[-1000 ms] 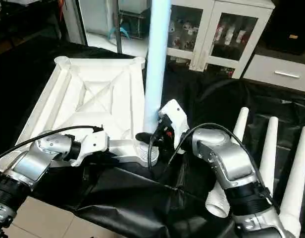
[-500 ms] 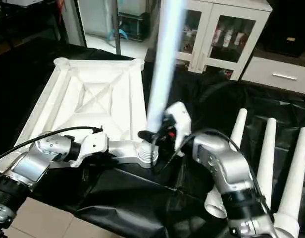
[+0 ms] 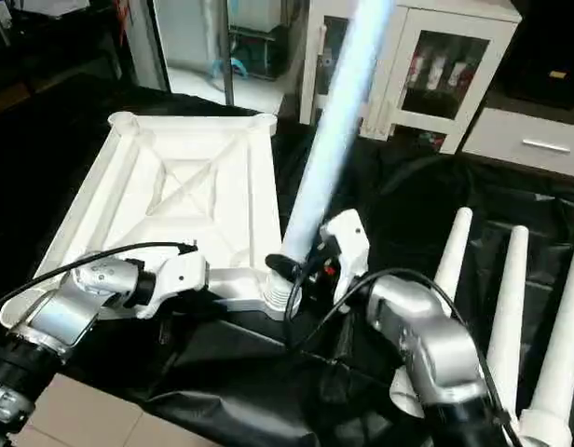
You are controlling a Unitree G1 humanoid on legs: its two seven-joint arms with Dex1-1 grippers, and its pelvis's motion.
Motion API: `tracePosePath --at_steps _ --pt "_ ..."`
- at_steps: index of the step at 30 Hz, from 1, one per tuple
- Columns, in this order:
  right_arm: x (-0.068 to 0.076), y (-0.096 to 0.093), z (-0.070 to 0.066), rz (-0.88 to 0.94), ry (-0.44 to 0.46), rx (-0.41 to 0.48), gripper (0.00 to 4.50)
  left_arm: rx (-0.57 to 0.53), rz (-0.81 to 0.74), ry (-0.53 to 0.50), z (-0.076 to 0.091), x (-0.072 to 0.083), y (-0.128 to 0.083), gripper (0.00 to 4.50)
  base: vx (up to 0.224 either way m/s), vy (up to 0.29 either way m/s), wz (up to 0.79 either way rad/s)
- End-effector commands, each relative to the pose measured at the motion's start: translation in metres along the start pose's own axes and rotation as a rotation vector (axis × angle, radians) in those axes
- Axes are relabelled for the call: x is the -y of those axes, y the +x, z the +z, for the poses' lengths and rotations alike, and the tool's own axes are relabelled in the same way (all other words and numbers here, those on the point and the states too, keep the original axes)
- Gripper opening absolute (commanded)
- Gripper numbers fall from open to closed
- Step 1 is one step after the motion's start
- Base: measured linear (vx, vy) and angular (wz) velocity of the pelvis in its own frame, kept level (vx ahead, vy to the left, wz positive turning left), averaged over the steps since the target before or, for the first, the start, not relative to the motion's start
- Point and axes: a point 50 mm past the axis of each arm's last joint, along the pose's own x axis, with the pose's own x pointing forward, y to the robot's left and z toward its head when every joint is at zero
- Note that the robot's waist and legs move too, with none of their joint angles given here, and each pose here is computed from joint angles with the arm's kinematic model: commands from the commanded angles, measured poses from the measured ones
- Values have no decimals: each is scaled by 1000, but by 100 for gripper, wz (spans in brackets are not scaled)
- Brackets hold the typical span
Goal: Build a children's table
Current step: Pick table leg
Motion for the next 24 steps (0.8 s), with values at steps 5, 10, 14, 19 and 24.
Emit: tracePosePath --at_steps 5,10,14,19,24 --pt "3 -16 -46 -123 60 -190 184 28 40 -54 -7 5 4 0 0 0 0" --pt "-3 -14 -54 -102 9 -264 184 22 41 -52 -8 5 4 0 0 0 0" --pt "-7 -8 -52 -41 -58 -312 184 17 38 -48 -8 5 3 0 0 0 0" --pt "-8 -3 -45 3 -97 -344 184 13 39 -47 -8 4 2 0 0 0 0" --pt "-4 4 -42 15 -109 -379 184 12 41 -47 -8 3 3 0 0 0 0"
